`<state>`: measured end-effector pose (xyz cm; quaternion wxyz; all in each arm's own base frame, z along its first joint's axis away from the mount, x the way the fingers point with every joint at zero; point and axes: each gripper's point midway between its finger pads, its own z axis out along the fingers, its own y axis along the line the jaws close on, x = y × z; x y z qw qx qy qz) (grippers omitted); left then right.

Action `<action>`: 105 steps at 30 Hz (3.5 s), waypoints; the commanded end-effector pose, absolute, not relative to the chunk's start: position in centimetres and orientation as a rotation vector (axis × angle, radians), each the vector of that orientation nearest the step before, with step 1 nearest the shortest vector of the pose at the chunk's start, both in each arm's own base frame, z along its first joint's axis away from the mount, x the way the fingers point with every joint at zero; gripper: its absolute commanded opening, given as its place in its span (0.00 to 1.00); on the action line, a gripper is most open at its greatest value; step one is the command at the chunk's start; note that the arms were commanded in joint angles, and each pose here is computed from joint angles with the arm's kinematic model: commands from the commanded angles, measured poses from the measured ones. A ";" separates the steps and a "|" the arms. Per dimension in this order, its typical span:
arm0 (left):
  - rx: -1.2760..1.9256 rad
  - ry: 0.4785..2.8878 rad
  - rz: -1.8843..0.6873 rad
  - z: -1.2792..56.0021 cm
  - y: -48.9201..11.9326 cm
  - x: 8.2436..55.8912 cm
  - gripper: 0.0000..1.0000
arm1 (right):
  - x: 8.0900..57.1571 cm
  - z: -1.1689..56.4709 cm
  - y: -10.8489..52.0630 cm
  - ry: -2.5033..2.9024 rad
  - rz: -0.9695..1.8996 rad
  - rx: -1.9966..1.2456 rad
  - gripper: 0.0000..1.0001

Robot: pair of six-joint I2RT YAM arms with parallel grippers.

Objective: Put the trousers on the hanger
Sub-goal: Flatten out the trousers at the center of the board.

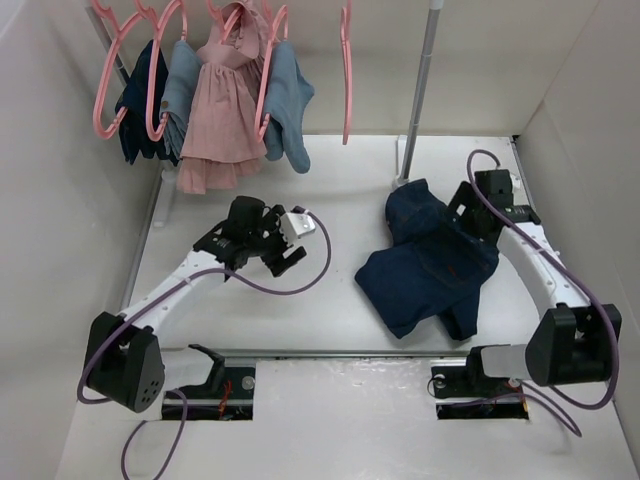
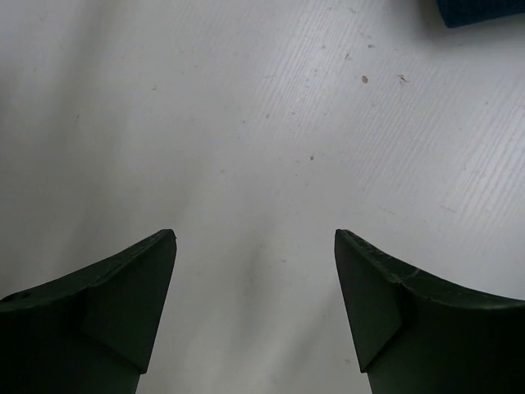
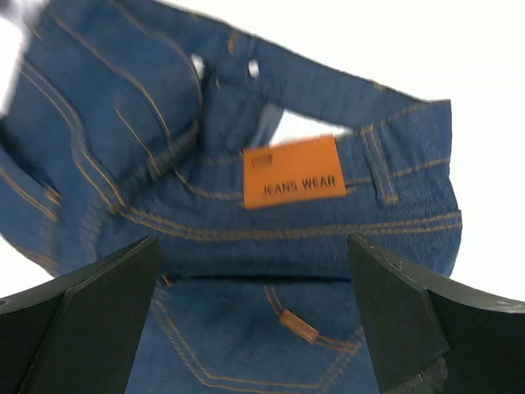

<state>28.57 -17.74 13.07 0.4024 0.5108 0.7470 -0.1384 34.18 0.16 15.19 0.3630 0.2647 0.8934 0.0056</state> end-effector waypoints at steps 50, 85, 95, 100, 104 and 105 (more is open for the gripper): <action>1.740 1.473 -0.617 16.0 -35.1 25.4 0.96 | 25.4 19.9 -0.4 2.088 0.106 1.049 1.00; 1.558 1.632 -0.780 17.8 -36.1 22.9 1.00 | 34.2 36.4 9.1 1.588 0.674 0.796 0.00; 1.502 1.520 -0.998 20.5 -43.3 23.7 1.00 | 35.7 44.6 7.4 1.367 0.617 0.978 0.00; 1.451 1.493 -1.082 20.1 -46.2 23.3 1.00 | 35.0 46.6 7.4 1.269 0.596 1.022 0.00; 1.582 1.350 -1.147 20.0 -47.8 20.4 1.00 | 36.1 47.5 5.9 1.237 0.524 1.036 0.00; 1.613 1.338 -1.161 19.4 -48.0 19.7 1.00 | 36.4 48.2 4.6 1.204 0.498 1.046 0.00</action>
